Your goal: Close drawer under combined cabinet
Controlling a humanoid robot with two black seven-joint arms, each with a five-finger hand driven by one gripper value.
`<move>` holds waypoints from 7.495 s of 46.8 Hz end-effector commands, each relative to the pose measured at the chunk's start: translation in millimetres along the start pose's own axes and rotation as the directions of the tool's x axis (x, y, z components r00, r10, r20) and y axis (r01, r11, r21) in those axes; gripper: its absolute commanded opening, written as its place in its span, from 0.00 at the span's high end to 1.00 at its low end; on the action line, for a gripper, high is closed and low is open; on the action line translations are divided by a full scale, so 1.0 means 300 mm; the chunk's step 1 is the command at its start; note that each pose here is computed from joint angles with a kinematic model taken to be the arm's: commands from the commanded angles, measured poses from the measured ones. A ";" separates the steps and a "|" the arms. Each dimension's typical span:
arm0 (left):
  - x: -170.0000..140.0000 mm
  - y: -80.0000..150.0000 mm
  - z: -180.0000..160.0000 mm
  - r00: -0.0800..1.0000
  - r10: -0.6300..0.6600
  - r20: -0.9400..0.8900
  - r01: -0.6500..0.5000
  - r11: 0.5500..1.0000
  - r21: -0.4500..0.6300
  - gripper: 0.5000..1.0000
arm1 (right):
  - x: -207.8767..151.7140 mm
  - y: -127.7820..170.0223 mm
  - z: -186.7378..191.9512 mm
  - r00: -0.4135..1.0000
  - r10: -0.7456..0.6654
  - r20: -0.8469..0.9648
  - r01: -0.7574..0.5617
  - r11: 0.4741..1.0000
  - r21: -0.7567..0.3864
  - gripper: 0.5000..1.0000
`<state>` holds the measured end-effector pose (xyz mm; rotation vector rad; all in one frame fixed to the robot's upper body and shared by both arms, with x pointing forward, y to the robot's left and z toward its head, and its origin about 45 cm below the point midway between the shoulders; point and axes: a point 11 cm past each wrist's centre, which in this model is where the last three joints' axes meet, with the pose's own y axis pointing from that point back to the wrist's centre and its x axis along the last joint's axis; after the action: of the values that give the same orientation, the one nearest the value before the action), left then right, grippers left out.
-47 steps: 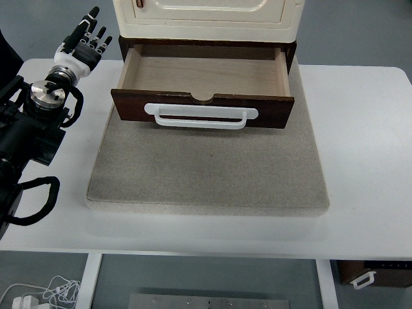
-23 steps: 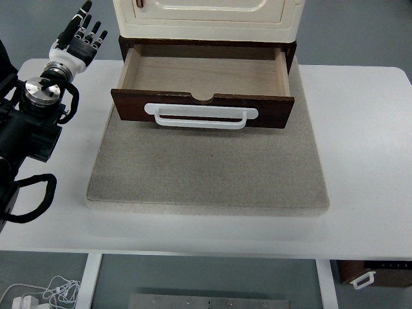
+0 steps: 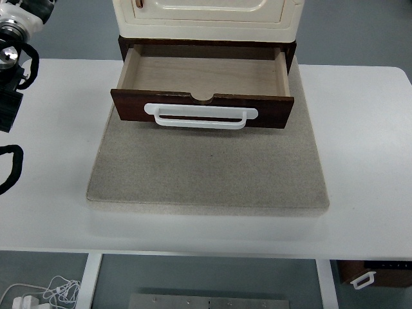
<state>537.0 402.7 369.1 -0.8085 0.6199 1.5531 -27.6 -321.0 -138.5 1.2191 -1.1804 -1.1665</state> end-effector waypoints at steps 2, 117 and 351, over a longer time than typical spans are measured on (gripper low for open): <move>-0.075 -0.016 0.029 0.999 -0.045 0.023 0.045 0.999 -0.009 0.00 | 0.000 0.000 -0.001 1.000 0.000 0.000 0.000 1.000 0.001 0.10; -0.895 0.807 -0.634 -0.038 -0.968 0.246 0.672 0.157 0.724 0.00 | 0.000 0.000 0.000 1.000 0.000 0.000 0.000 1.000 0.000 0.10; -0.512 0.421 -0.703 -0.251 -0.905 0.343 -0.175 0.390 0.904 0.00 | 0.000 0.000 -0.001 1.000 0.000 0.000 0.000 1.000 0.001 0.10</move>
<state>451.5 130.8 349.3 0.9184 -0.3305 0.4631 -27.5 -321.0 -138.5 1.2194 -1.1806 -1.1663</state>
